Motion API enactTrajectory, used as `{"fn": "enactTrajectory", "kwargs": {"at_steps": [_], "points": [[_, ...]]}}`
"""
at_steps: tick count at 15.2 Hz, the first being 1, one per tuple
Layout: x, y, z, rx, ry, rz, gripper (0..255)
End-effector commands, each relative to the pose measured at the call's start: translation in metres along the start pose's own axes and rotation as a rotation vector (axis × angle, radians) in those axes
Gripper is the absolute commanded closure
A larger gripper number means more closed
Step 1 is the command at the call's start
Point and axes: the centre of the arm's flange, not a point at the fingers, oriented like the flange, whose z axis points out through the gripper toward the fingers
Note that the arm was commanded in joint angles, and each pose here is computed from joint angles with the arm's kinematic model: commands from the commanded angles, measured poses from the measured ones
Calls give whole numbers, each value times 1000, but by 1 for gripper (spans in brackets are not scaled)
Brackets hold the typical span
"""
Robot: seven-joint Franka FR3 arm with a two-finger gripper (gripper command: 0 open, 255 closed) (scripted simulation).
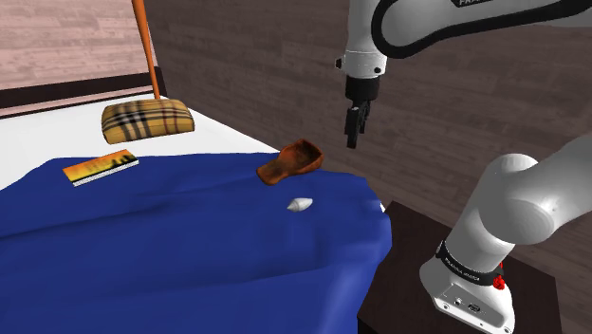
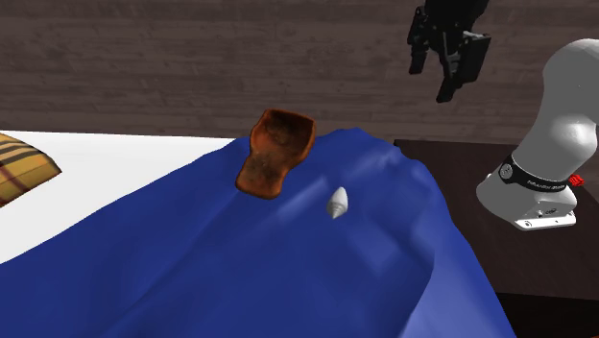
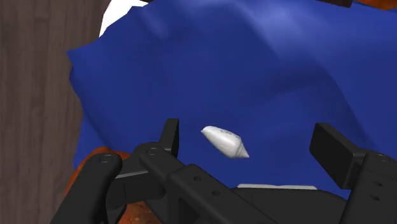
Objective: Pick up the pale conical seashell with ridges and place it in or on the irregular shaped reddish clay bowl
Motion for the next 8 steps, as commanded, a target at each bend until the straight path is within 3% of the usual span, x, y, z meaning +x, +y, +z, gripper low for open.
{"fn": "enactTrajectory", "kwargs": {"at_steps": [1,8], "points": [[17,-2,20,-18,-6,-53,0],[79,-22,91,-79,-33,-231,0]]}}
